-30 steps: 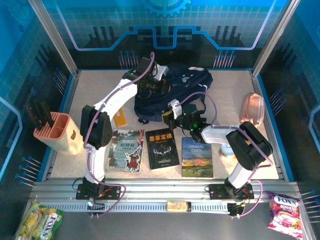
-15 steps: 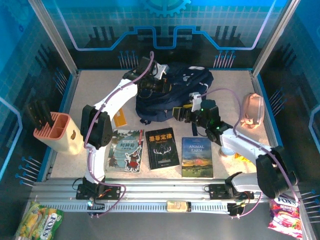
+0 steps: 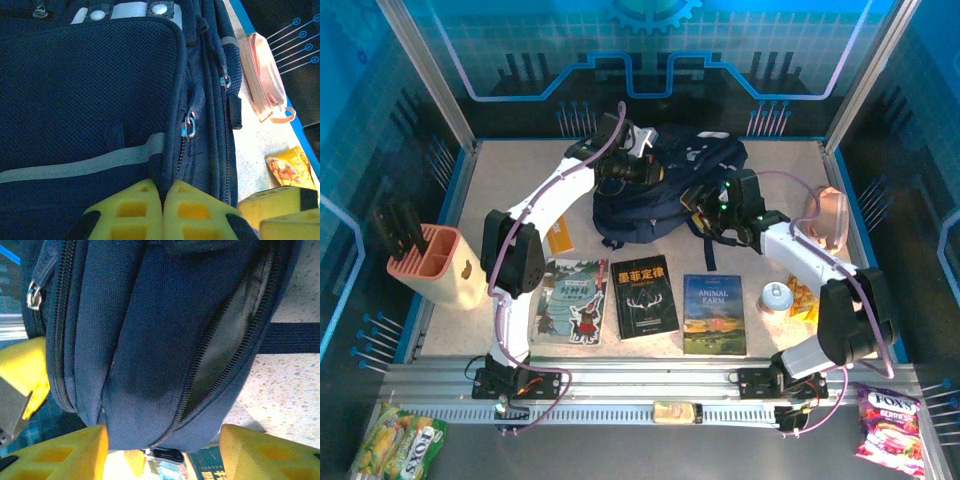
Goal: Pack books, pencil case, and school supplies into a backpack
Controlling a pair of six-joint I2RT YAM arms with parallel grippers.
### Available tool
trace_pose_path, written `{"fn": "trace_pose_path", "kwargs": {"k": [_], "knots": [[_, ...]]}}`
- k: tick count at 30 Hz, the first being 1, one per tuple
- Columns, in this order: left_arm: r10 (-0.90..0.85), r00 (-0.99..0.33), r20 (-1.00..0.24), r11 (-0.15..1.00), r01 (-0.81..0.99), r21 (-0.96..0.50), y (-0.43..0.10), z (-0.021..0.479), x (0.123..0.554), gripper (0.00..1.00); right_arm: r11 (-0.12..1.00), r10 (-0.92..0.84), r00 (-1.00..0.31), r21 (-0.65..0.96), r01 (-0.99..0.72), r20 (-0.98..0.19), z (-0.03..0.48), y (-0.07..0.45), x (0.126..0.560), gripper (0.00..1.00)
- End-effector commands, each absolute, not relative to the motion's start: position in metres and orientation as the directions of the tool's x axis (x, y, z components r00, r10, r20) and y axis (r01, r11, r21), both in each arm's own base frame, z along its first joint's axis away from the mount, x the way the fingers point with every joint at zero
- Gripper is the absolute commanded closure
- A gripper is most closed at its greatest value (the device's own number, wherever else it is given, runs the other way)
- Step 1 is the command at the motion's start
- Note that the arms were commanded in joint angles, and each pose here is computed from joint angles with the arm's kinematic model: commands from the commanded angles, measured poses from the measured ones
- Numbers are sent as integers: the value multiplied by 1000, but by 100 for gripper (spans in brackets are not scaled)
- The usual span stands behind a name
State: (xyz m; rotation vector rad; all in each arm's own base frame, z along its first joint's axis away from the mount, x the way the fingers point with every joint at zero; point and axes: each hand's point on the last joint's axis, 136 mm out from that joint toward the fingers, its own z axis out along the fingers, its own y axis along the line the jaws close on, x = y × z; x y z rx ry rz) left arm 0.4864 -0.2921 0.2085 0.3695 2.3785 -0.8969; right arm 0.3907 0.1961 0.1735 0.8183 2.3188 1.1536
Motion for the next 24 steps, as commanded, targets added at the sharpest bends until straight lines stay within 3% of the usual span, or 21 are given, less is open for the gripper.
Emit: {"fn": "trace_pose_path", "kwargs": {"k": [1,10,13,16,20,24], "knots": [[-16,-728,-685,716,470,-516,-288,241,512,100,394,684,-730,846,358,-10,188,215,399,40],[-3,-739,-674,708,475,-523,-292,235,508,100,391,644,-765,848,358,26,183,242,404,43],[4,-738,-675,706,480,-520,-294,235,506,100,400,633,-773,843,360,30,180,247,404,47],[6,-740,-673,712,476,-517,-292,237,502,100,408,630,-776,842,354,21,178,247,407,58],[-26,-745,-666,768,412,-491,-273,240,492,75,428,625,-781,840,333,-8,179,246,411,77],[-83,-735,-673,835,317,-449,-242,246,469,53,439,614,-788,846,302,-37,184,246,412,85]]}}
